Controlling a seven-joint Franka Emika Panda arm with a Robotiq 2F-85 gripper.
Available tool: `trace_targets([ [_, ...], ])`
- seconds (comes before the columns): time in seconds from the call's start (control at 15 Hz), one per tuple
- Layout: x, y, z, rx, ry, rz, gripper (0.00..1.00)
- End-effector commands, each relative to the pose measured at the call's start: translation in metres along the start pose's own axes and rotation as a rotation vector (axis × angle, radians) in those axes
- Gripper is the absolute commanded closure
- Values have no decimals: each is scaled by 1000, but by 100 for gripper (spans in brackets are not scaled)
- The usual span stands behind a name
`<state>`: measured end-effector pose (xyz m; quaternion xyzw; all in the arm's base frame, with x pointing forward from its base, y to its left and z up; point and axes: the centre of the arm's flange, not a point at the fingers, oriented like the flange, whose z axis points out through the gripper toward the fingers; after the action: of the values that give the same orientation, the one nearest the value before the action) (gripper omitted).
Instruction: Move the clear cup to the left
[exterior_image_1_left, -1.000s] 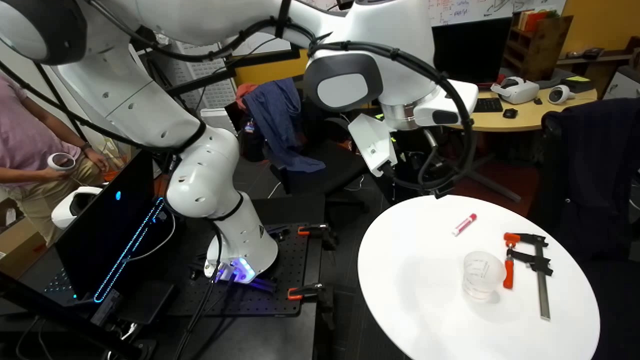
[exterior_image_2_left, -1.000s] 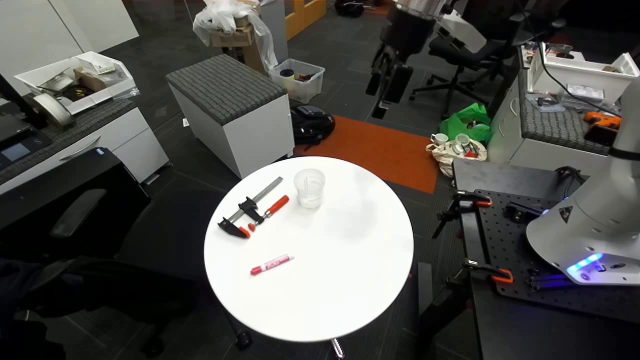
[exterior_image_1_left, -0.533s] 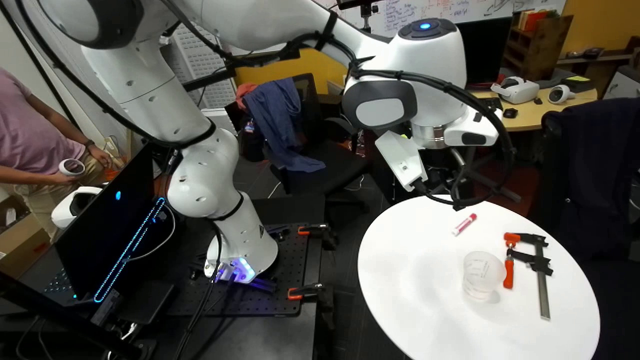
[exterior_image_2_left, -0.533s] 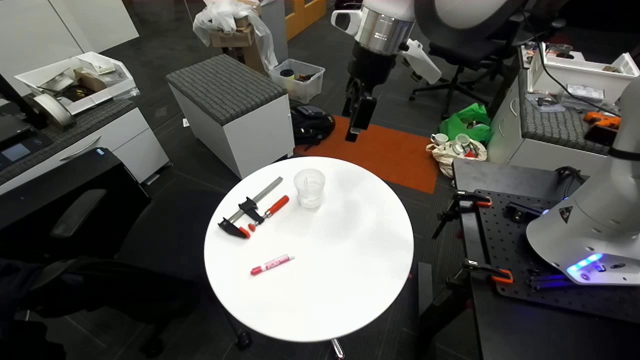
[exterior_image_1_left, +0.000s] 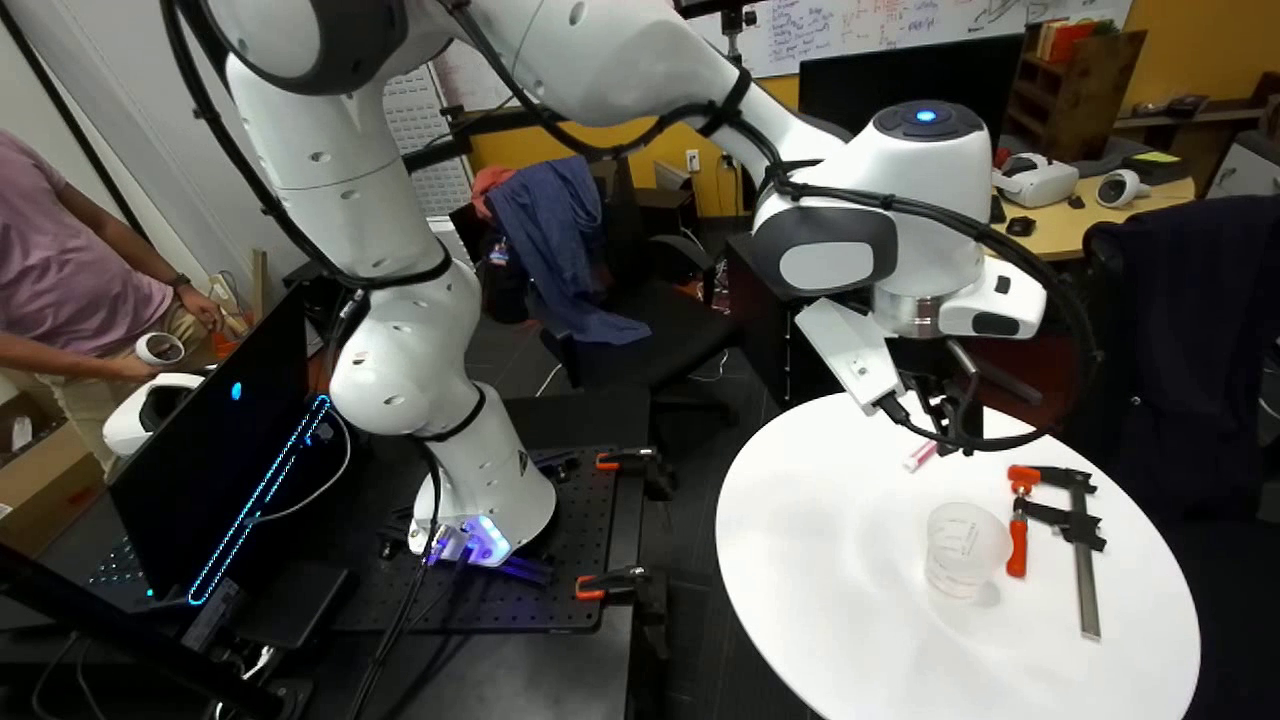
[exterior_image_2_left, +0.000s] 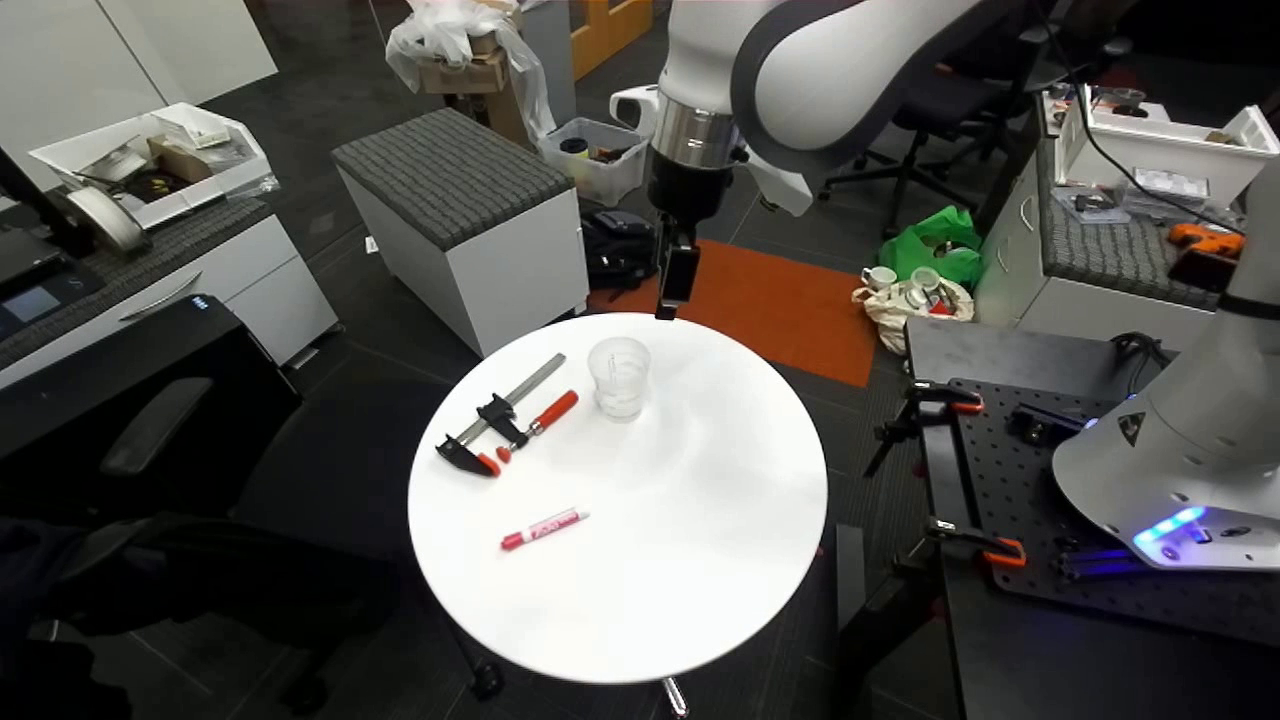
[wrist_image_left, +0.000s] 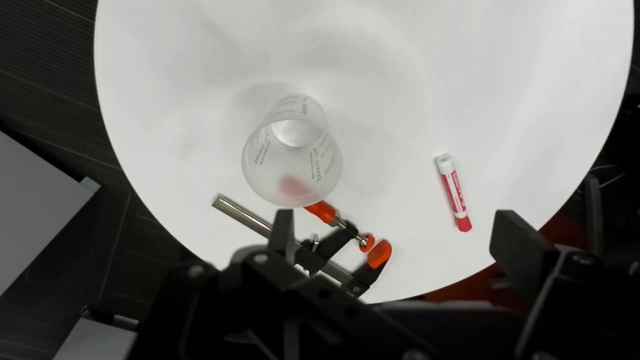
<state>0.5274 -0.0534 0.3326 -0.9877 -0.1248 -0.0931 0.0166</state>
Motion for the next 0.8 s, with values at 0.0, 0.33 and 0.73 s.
trace_targets([
  [0.0, 20, 13, 26, -4, -18, 7, 0],
  [0.33, 35, 18, 52, 5, -51, 17, 0],
  [0.73, 51, 9, 75, -4, -90, 9, 0],
])
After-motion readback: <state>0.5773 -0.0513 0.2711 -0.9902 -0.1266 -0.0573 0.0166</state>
